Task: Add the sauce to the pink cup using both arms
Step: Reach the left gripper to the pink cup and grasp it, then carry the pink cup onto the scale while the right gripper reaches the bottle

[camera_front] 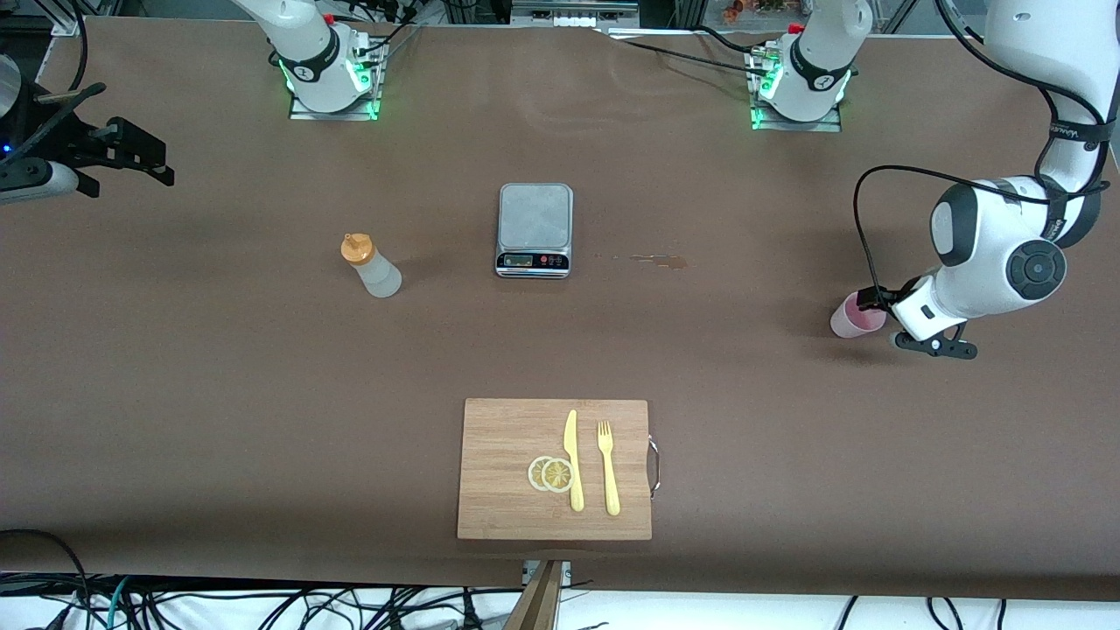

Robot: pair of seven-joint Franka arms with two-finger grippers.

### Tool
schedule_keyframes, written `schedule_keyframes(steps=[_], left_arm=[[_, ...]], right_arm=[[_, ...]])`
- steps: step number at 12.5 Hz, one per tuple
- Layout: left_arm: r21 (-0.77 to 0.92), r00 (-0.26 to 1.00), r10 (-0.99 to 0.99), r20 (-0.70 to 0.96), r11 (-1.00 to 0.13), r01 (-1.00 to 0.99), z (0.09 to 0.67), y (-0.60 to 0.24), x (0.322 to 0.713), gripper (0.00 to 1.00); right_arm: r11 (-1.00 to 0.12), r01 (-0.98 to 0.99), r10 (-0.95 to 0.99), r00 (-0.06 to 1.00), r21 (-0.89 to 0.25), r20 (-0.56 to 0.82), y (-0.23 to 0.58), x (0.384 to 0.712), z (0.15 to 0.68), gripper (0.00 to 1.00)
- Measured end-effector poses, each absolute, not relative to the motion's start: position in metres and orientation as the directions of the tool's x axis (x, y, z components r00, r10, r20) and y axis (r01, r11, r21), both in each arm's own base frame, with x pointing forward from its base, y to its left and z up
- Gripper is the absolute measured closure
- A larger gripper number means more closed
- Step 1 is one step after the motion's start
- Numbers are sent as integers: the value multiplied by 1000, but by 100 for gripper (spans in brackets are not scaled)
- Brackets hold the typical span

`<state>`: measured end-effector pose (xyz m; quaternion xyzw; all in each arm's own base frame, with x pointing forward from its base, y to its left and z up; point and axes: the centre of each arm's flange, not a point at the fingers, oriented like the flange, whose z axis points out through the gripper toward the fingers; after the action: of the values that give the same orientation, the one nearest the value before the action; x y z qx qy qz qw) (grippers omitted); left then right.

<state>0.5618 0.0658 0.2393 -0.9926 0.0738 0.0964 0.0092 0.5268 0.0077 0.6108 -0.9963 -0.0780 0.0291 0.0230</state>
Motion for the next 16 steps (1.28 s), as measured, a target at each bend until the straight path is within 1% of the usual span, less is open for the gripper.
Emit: schedule_keyframes(steps=[2, 3, 6, 9, 10, 12, 13, 15, 16], left_arm=[[-3, 974, -133, -184, -991, -136, 233, 70, 557, 9], [8, 976, -121, -180, -992, -122, 231, 69, 555, 19], [27, 979, -102, -177, -995, -99, 229, 68, 553, 56], [29, 979, -104, -173, -994, -101, 230, 65, 554, 90], [30, 981, -105, -166, -994, -101, 234, 63, 555, 96], [31, 983, -109, -145, -994, -105, 246, 60, 561, 96], [47, 985, -111, -136, -993, -105, 257, 51, 567, 96], [93, 985, -118, -124, -990, -107, 285, 4, 580, 96], [97, 986, -115, -124, -990, -104, 299, -31, 584, 96]], right_arm=[[-987, 154, 157, 986, -50, -55, 8, 527, 611, 0], [-987, 154, 157, 986, -50, -55, 8, 527, 611, 0], [-987, 154, 157, 986, -51, -55, 8, 527, 611, 0], [-987, 154, 157, 986, -51, -64, 8, 529, 606, 0], [-987, 153, 157, 985, -52, -69, 8, 531, 603, 0], [-987, 153, 157, 985, -54, -78, 8, 530, 602, 0], [-986, 153, 159, 982, -59, -104, 9, 527, 600, 0], [-982, 156, 175, 966, -108, -191, 15, 515, 598, 0], [-975, 172, 200, 957, -142, -210, 20, 510, 604, 0]])
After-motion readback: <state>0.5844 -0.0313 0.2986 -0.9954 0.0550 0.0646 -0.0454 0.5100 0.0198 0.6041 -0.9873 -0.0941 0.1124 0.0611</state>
